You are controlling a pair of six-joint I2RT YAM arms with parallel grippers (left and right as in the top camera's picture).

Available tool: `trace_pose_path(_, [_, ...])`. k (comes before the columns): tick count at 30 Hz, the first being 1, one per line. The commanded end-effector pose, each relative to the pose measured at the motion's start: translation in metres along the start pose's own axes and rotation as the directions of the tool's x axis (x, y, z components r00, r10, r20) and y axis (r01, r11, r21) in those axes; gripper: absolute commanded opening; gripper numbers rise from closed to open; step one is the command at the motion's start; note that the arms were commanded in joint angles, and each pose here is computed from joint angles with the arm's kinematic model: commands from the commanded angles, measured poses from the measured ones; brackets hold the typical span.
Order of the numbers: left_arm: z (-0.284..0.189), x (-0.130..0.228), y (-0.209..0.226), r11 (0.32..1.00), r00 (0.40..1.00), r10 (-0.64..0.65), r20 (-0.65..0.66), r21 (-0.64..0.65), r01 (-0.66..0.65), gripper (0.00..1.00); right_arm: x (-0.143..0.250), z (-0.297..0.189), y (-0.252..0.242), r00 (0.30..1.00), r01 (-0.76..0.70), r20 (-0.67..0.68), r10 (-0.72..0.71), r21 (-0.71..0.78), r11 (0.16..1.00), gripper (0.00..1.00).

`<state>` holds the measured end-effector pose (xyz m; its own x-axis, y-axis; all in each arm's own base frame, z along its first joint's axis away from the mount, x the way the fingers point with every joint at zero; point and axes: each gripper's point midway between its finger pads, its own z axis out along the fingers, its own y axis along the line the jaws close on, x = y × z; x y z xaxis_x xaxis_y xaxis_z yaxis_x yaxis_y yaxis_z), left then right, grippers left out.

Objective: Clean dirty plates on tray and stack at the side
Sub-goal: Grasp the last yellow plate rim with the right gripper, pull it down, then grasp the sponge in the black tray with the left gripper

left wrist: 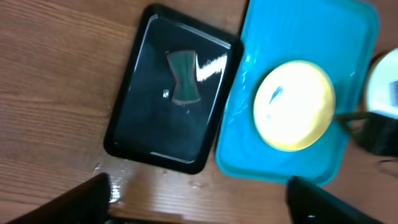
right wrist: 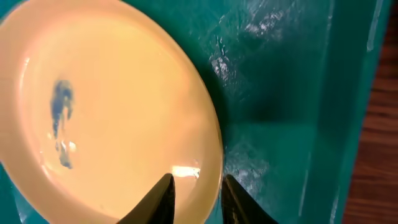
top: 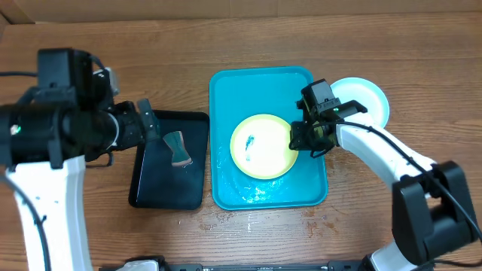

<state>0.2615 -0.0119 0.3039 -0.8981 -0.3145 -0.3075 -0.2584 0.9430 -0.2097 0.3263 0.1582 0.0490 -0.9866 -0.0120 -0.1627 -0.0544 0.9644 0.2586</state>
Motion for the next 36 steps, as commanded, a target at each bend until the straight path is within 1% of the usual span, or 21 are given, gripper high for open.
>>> trace_pose_path(1, [0.036, 0.008, 0.01, 0.994, 0.995, 0.006, -0.104, -0.107, -0.017, 0.85, -0.03, -0.06, 0.017, 0.987, 0.047, 0.156, -0.041, -0.032, 0.998, 0.28])
trace_pose_path(3, [0.058, 0.012, 0.016, 0.987, 0.99, -0.019, -0.138, -0.159, -0.003, 0.85, -0.028, -0.076, 0.02, 0.984, 0.051, 0.17, -0.044, -0.037, 0.998, 0.28])
trace_pose_path(6, [0.098, 0.018, 0.02, 0.984, 0.982, -0.04, -0.183, -0.18, 0.006, 0.82, -0.02, -0.094, 0.021, 0.983, 0.053, 0.179, -0.045, -0.039, 0.998, 0.29])
trace_pose_path(8, [0.126, 0.024, 0.025, 0.98, 0.974, -0.049, -0.22, -0.197, 0.005, 0.8, -0.013, -0.098, 0.02, 0.985, 0.05, 0.166, -0.044, -0.035, 0.998, 0.29])
trace_pose_path(12, [0.18, 0.035, 0.034, 0.977, 0.959, -0.064, -0.277, -0.212, 0.004, 0.79, 0.002, -0.096, 0.014, 0.994, 0.035, 0.105, -0.033, -0.016, 0.999, 0.29])
trace_pose_path(13, [0.194, 0.035, 0.032, 0.981, 0.956, -0.065, -0.286, -0.196, 0.008, 0.75, 0.004, -0.096, 0.013, 0.995, 0.033, 0.096, -0.032, -0.013, 0.999, 0.29])
trace_pose_path(15, [0.219, 0.034, 0.024, 0.987, 0.952, -0.077, -0.297, -0.156, 0.032, 0.62, 0.005, -0.096, 0.013, 0.995, 0.033, 0.092, -0.032, -0.012, 0.999, 0.29])
trace_pose_path(16, [0.23, 0.034, 0.019, 0.99, 0.949, -0.085, -0.305, -0.137, 0.044, 0.59, 0.004, -0.096, 0.013, 0.995, 0.033, 0.093, -0.032, -0.012, 0.999, 0.29])
trace_pose_path(19, [0.259, 0.031, 0.017, 0.988, 0.943, -0.101, -0.316, -0.142, 0.058, 0.51, 0.003, -0.096, 0.013, 0.995, 0.034, 0.098, -0.032, -0.014, 0.999, 0.29])
trace_pose_path(21, [0.277, 0.03, 0.019, 0.984, 0.94, -0.122, -0.318, -0.163, 0.073, 0.51, 0.003, -0.096, 0.013, 0.995, 0.034, 0.097, -0.032, -0.014, 0.999, 0.29])
trace_pose_path(22, [0.283, 0.03, 0.02, 0.982, 0.938, -0.133, -0.321, -0.17, 0.081, 0.5, 0.004, -0.096, 0.013, 0.995, 0.033, 0.097, -0.032, -0.014, 0.999, 0.29])
trace_pose_path(23, [0.291, 0.031, 0.021, 0.981, 0.935, -0.141, -0.325, -0.175, 0.087, 0.45, 0.003, -0.096, 0.013, 0.995, 0.034, 0.097, -0.032, -0.014, 0.999, 0.29])
trace_pose_path(27, [0.311, 0.038, 0.019, 0.981, 0.917, -0.16, -0.365, -0.164, 0.106, 0.21, 0.004, -0.096, 0.013, 0.995, 0.033, 0.095, -0.032, -0.013, 0.999, 0.29])
trace_pose_path(29, [0.314, 0.042, 0.019, 0.981, 0.91, -0.163, -0.382, -0.163, 0.107, 0.13, 0.004, -0.096, 0.013, 0.995, 0.033, 0.097, -0.032, -0.013, 0.999, 0.29])
trace_pose_path(30, [0.314, 0.043, 0.021, 0.98, 0.909, -0.159, -0.385, -0.17, 0.1, 0.04, 0.003, -0.096, 0.013, 0.995, 0.034, 0.099, -0.032, -0.014, 0.999, 0.29])
trace_pose_path(33, [0.306, 0.044, 0.022, 0.98, 0.901, -0.156, -0.404, -0.176, 0.091, 0.04, 0.0, -0.096, 0.011, 0.993, 0.026, 0.112, -0.026, -0.004, 1.0, 0.29])
trace_pose_path(36, [0.29, 0.036, 0.021, 0.979, 0.898, -0.162, -0.409, -0.181, 0.094, 0.04, -0.005, -0.098, -0.005, 0.988, -0.066, 0.141, 0.056, 0.069, 0.995, 0.29])
